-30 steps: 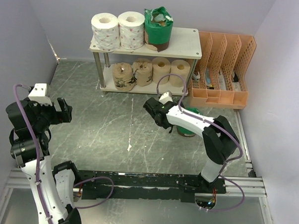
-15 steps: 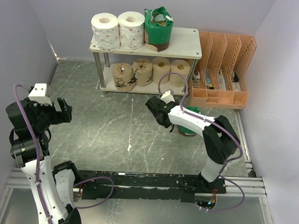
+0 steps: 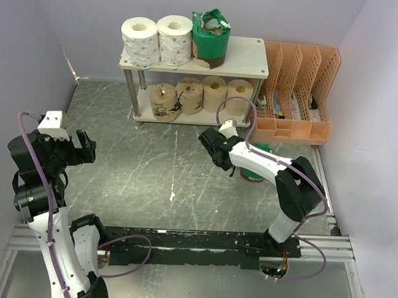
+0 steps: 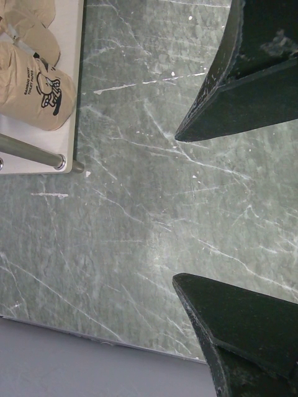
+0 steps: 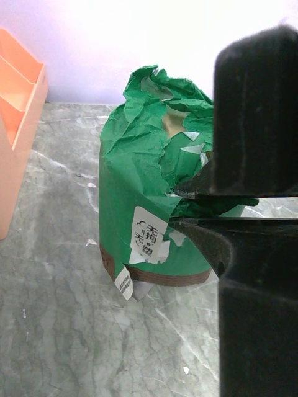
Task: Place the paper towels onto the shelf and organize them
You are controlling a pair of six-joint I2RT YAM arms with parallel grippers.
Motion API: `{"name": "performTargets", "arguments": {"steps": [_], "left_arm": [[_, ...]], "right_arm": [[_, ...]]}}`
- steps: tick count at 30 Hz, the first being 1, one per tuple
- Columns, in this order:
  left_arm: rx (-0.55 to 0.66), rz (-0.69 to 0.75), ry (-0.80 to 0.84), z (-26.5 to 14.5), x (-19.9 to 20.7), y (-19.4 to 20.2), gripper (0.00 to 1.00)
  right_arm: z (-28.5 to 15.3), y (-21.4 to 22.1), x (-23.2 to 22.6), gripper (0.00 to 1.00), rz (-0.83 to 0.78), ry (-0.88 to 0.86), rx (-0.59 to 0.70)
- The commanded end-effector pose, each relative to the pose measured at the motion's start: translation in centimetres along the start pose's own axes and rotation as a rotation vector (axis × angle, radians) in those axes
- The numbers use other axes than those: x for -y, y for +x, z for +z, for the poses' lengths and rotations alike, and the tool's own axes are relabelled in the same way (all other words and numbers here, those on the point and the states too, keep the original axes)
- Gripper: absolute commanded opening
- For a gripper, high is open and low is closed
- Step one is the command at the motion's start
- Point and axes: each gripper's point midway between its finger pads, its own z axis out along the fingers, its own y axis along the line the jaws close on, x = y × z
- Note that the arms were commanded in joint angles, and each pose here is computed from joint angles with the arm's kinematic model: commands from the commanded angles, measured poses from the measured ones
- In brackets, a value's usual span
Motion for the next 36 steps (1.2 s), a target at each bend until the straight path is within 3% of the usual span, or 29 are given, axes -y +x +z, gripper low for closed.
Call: {"name": "performTargets", "arguments": {"steps": [1,22,36], "left_arm": [[0.02,0.012,0.0,0.1,-0.2,-0.5,0.98],[0.037,0.018,-0.006,-0.2,-0.1,-0.7,0.98],[0.027,0.014,-0.004,0.0,-0.2,-0.6,0.98]], "right_arm": [[-1.0,1.3,0.8,0.0,0.026,-0.038,-0.07],[-12.2,-12.7,14.5,0.0,0.127,0.113,0.193],[-18.9,-19.2,20.7,0.0,0.299,-0.001,0.458]]}}
